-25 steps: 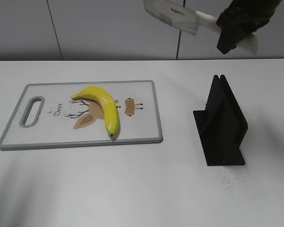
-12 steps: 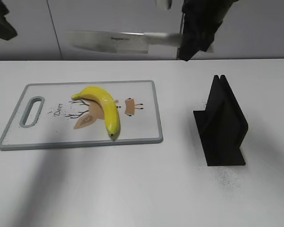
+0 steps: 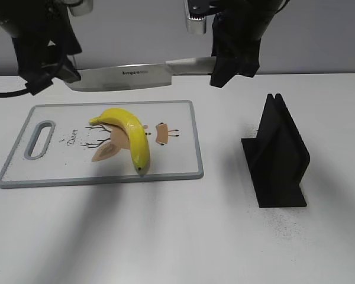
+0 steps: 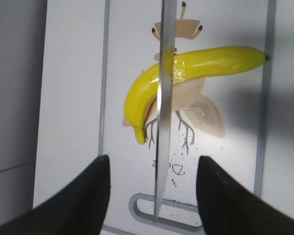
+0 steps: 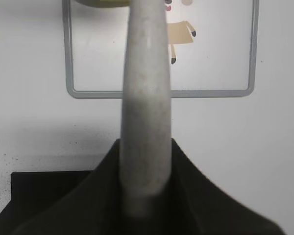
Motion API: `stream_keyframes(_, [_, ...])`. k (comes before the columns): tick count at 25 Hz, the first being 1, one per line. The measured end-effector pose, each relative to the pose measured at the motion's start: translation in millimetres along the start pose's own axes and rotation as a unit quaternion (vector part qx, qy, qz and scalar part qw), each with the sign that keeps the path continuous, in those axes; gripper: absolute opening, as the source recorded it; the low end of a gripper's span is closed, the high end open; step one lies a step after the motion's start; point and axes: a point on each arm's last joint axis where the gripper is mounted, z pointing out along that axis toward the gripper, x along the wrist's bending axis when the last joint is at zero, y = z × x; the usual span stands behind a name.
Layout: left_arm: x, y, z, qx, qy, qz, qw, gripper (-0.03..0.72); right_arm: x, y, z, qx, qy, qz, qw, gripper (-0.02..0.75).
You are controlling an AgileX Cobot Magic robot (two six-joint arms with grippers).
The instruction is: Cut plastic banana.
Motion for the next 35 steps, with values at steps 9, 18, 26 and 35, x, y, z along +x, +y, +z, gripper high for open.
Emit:
stream_keyframes(9, [-0.3,-6.3,34.0,0.012,-0.038,-0.009,0.999,0.479,-0.9,-0.3,11.3,-0.008,0.015,0.006,1.0,0.19])
stream_keyframes(18, [-2.2,-8.7,47.6,0.016,-0.06,-0.022,0.998,-0.001,-2.1,-2.6,19.6,-0.009,0.025,0.007,1.0,0.19])
stream_keyframes(26, [0.2,-13.3,68.3,0.018,-0.06,-0.032,0.998,-0.008,-9.1,-8.2,35.4,-0.006,0.015,0.007,1.0,0.19])
stream_keyframes(35, [-13.2,-41.2,173.8,0.042,-0.11,-0.08,0.99,-0.009,-16.3,-45.9,134.5,0.04,0.069,0.027,0.996,0.198])
